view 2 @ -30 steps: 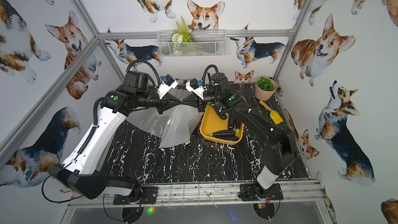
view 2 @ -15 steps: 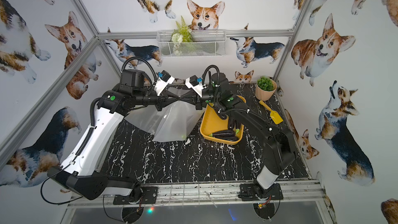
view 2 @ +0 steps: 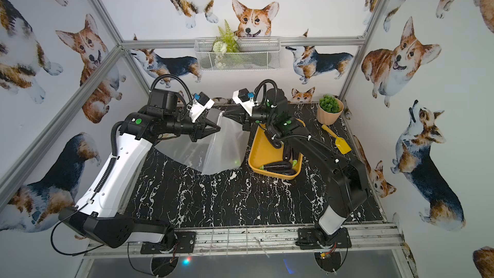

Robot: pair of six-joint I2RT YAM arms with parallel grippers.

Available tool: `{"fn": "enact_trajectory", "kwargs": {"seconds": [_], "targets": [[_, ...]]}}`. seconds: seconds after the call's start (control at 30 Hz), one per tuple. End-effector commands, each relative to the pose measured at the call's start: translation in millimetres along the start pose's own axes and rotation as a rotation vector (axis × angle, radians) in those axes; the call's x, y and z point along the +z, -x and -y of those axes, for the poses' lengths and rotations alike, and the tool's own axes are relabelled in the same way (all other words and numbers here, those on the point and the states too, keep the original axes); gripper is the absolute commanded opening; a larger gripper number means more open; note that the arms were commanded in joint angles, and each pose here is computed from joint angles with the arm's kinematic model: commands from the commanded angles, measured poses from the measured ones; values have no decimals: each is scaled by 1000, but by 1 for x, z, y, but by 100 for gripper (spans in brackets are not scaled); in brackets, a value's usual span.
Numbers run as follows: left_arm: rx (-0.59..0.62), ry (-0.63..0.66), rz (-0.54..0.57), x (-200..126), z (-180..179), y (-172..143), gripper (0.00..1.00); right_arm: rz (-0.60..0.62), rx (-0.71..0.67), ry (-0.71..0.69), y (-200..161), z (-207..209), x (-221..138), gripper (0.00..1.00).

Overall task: Place the eggplant in a zip-top bag and seal the zipper
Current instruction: Zip the zipper on the zipper food storage bag.

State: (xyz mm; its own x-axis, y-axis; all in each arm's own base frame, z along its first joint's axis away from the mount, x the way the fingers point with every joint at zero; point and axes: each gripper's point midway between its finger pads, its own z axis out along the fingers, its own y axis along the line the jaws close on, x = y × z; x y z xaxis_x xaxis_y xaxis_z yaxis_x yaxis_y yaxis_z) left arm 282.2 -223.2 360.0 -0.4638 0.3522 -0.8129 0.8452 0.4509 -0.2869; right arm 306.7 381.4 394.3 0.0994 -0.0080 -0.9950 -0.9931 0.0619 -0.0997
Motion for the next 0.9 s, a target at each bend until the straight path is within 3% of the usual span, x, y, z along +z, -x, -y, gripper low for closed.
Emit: {"fn": "enact_trajectory", "kwargs": {"seconds": [0.0,0.07,0.2,0.37,0.87], "targets": [[6,-26,3,-3,6,1,13,37,-41,-10,14,1,0,0],[6,-15,19,-6,5,4,13,28,-40,-2,13,-1,0,0],[20,64,156,-26,-6,30,36,7,-31,49,9,-10,1,0],[25,49,265,-38,-11,53,38,-13,-22,86,4,-18,2,0],[57,-75,234,-21,4,49,38,8,0,85,8,-15,7,0]]}}
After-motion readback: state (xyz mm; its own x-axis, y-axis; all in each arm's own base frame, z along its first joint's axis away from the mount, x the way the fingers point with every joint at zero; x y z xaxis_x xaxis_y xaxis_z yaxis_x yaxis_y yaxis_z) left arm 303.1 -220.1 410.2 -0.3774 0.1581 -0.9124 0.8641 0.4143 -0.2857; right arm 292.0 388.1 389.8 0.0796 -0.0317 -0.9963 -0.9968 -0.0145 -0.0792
